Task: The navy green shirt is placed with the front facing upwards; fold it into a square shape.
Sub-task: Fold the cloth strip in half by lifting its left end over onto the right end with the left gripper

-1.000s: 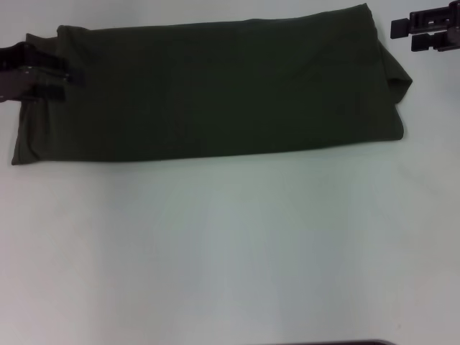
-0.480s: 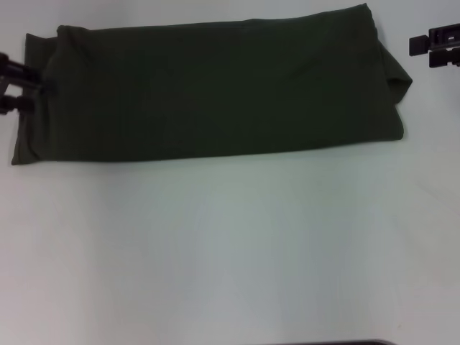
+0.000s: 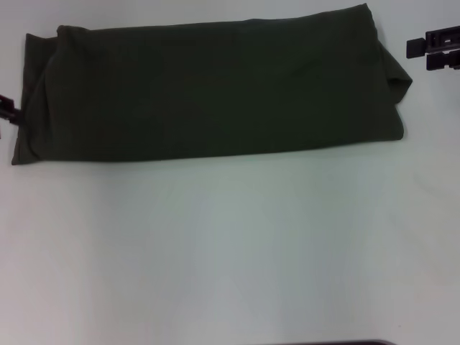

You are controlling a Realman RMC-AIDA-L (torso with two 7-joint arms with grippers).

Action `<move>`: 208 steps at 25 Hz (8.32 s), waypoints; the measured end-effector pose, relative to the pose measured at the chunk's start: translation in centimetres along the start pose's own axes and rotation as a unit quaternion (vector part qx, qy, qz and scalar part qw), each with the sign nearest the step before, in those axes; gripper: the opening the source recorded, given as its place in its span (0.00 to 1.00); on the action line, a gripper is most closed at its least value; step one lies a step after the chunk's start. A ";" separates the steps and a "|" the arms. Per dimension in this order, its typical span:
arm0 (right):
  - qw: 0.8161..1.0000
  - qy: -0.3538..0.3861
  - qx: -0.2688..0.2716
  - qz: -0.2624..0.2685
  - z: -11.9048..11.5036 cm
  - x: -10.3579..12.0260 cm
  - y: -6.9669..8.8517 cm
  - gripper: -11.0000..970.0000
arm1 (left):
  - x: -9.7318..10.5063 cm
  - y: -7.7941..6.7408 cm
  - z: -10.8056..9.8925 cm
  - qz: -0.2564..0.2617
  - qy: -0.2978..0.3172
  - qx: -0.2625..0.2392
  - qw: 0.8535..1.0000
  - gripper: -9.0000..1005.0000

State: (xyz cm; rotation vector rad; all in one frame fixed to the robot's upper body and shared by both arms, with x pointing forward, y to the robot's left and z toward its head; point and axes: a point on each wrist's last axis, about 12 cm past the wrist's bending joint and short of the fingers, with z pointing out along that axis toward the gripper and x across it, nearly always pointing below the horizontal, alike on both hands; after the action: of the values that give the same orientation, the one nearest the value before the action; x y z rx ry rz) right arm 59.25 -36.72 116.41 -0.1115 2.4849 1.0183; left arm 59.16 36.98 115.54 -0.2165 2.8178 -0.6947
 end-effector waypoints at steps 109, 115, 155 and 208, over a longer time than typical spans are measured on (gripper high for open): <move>1.000 -0.004 0.002 0.005 0.1 0.4 -0.4 0.81 | 0.4 -1.0 5.6 0.004 0.009 -0.018 1.000 0.82; 1.000 -0.005 0.002 0.005 0.1 0.4 -0.4 0.80 | 0.3 -1.8 6.0 0.009 0.016 -0.012 1.000 0.82; 0.995 0.027 0.088 0.040 -0.1 2.1 -2.9 0.80 | -0.1 -3.8 5.0 0.059 0.042 0.009 0.997 0.06; 0.994 0.008 0.055 0.091 6.5 5.3 -3.1 0.81 | -0.3 -4.5 5.5 0.068 0.036 0.009 0.997 0.06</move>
State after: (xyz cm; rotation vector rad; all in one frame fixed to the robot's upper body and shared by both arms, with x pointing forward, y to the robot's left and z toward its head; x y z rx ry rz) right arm 57.64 -34.03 108.04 0.1432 2.5970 0.9510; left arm 61.28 30.68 112.98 0.0026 2.8592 -0.7113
